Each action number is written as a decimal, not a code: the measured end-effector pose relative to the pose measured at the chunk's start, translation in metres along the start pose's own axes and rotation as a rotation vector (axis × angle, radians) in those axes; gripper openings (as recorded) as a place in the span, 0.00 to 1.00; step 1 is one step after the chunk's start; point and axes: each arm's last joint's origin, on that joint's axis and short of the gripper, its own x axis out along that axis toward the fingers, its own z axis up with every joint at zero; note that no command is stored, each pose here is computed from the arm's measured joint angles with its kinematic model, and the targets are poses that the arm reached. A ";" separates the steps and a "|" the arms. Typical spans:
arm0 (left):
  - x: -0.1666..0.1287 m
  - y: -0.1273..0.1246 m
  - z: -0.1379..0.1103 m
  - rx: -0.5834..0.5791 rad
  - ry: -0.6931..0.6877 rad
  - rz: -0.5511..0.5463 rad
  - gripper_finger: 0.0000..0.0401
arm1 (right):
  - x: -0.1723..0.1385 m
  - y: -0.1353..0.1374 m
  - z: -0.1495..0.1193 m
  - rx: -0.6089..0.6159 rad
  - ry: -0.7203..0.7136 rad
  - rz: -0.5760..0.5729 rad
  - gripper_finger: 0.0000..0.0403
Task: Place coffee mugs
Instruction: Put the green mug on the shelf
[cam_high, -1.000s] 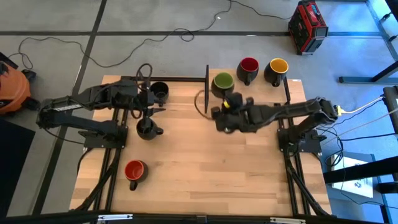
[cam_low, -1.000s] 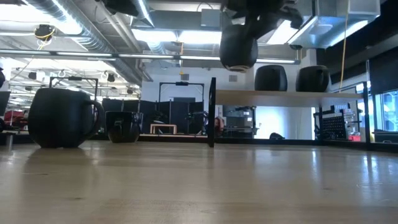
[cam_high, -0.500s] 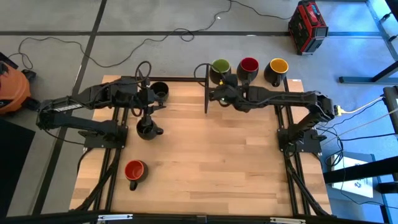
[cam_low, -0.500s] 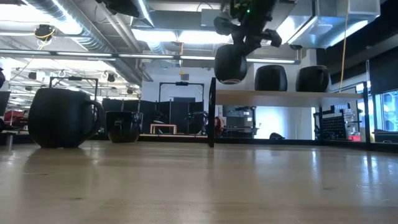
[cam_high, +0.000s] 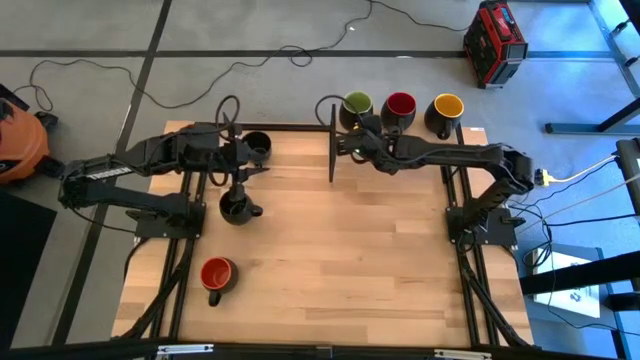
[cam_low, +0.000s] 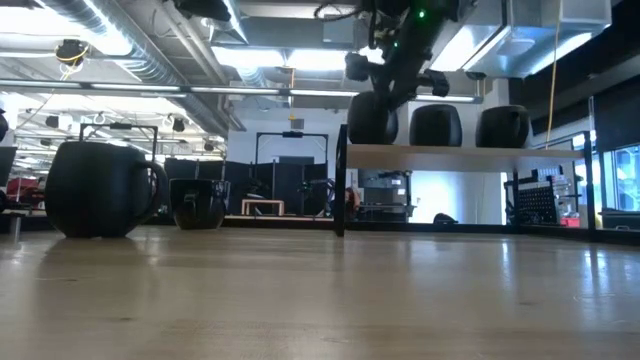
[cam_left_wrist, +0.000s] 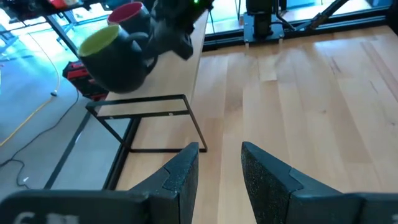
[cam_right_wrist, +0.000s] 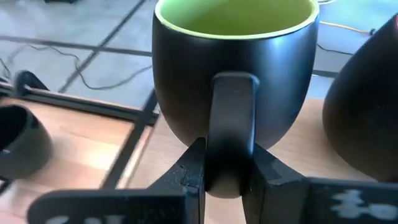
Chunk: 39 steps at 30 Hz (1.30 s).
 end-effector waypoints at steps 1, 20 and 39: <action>0.000 0.000 0.000 0.000 -0.003 0.001 0.29 | 0.002 0.001 -0.002 -0.010 0.004 -0.002 0.11; 0.000 0.000 0.000 0.025 0.000 0.000 0.29 | 0.019 0.010 -0.009 -0.027 -0.005 -0.006 0.11; 0.000 0.000 0.000 0.052 0.001 0.001 0.29 | 0.018 0.010 -0.009 -0.022 -0.010 -0.003 0.42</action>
